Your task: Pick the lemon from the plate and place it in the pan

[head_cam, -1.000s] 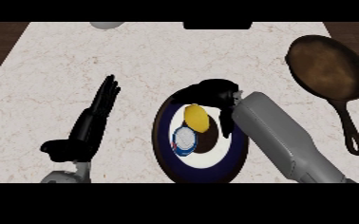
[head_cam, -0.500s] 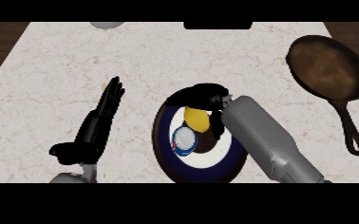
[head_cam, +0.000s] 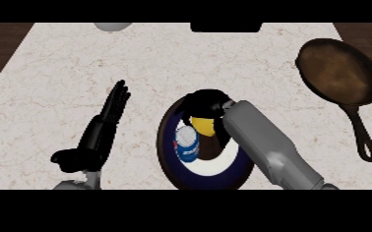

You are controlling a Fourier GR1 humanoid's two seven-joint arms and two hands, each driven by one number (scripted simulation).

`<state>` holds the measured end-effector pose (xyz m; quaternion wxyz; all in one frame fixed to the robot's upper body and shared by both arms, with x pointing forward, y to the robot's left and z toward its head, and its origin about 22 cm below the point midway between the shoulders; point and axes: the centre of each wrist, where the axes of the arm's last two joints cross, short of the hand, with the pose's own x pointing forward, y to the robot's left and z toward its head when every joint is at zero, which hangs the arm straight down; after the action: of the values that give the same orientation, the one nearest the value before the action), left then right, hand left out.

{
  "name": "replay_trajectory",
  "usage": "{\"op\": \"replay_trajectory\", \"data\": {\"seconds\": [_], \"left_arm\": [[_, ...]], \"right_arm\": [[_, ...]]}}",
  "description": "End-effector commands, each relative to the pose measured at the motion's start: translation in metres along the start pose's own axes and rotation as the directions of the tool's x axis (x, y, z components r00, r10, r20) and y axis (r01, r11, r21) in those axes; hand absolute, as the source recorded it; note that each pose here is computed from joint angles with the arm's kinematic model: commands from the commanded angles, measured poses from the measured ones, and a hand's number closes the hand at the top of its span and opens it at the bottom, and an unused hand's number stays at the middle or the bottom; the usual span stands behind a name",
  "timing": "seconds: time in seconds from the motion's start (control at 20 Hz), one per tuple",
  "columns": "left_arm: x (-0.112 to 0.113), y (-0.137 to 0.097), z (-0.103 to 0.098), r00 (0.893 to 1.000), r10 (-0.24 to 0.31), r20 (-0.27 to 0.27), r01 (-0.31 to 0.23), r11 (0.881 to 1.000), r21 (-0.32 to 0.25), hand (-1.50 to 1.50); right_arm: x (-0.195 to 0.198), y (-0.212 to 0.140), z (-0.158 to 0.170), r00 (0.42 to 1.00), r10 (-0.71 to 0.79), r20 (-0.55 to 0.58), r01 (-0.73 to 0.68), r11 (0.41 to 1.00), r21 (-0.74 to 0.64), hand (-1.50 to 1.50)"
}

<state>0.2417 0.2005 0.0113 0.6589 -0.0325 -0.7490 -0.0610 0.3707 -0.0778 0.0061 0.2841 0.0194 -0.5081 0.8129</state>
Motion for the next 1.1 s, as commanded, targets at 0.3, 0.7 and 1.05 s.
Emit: {"op": "replay_trajectory", "data": {"seconds": [0.3, 0.7, 1.05], "left_arm": [[0.002, 0.014, 0.002, 1.0, 0.002, -0.007, -0.002, 1.0, 0.015, 0.0], [0.0, 0.027, 0.0, 1.0, -0.012, -0.009, 0.013, 1.0, 0.025, 0.0], [-0.01, 0.023, 0.008, 0.999, -0.015, -0.037, 0.018, 0.996, 0.089, 0.0]], "right_arm": [[-0.013, 0.001, 0.001, 0.999, 0.037, 0.01, -0.036, 0.996, -0.081, 1.5], [-0.036, -0.027, 0.04, 0.982, -0.086, -0.166, -0.001, 0.886, -0.464, 1.5], [-0.085, -0.035, 0.116, 0.478, -0.594, -0.647, -0.185, 0.652, -0.736, 1.5]]}}
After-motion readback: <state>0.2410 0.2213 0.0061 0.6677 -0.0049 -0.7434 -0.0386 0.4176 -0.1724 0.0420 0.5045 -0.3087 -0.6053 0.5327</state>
